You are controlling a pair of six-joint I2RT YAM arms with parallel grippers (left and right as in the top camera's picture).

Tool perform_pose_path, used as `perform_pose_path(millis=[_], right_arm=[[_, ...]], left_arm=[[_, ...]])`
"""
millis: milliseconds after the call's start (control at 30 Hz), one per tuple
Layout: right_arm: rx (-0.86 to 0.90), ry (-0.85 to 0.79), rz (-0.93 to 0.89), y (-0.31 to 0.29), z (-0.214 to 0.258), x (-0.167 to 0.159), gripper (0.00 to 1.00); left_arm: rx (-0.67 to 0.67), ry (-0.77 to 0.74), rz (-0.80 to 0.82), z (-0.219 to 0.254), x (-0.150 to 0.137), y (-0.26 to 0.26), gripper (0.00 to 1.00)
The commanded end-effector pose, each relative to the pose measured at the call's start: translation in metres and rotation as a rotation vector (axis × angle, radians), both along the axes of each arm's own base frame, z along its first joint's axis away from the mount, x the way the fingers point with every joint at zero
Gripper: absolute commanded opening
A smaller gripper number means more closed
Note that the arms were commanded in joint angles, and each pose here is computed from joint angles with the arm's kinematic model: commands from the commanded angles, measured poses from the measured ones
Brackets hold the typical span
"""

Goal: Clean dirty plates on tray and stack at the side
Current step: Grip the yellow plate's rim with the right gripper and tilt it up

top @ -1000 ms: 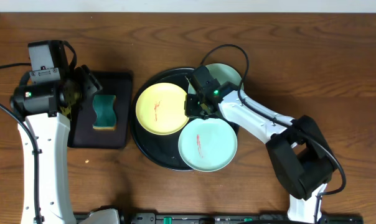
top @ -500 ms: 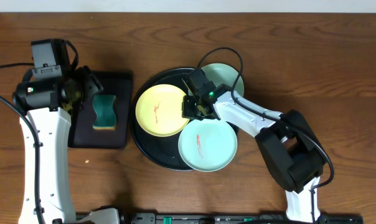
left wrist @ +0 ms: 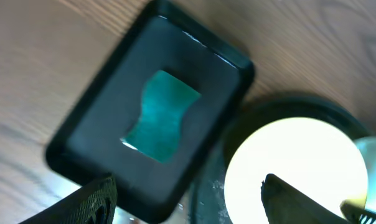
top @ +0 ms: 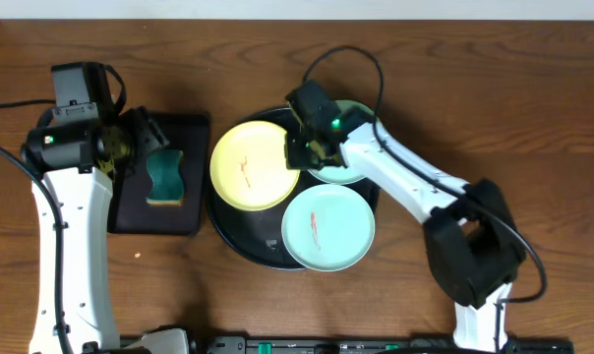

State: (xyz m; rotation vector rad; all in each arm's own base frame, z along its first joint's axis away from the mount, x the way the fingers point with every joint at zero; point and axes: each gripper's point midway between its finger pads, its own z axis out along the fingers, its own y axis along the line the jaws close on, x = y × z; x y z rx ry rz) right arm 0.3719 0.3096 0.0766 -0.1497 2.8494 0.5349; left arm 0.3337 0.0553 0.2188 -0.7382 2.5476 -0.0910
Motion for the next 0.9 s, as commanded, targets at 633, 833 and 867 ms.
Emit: perform_pose_path(millis=[633,833,867], right_arm=[[0.089,0.076,0.044,-0.027,0.026,0.0,0.01],[0.075,0.069,0.039,-0.029,0.025,0.001,0.01],[0.074,0.068,0.038,-0.029,0.025,0.002,0.01]], left_arm=[[0.006,0.234,-0.106,-0.07,0.011,-0.01,0.63],[0.089,0.312,-0.206,-0.105,0.023,0.011,0.63],[0.093,0.332,-0.231,-0.113,0.024,0.012,0.63]])
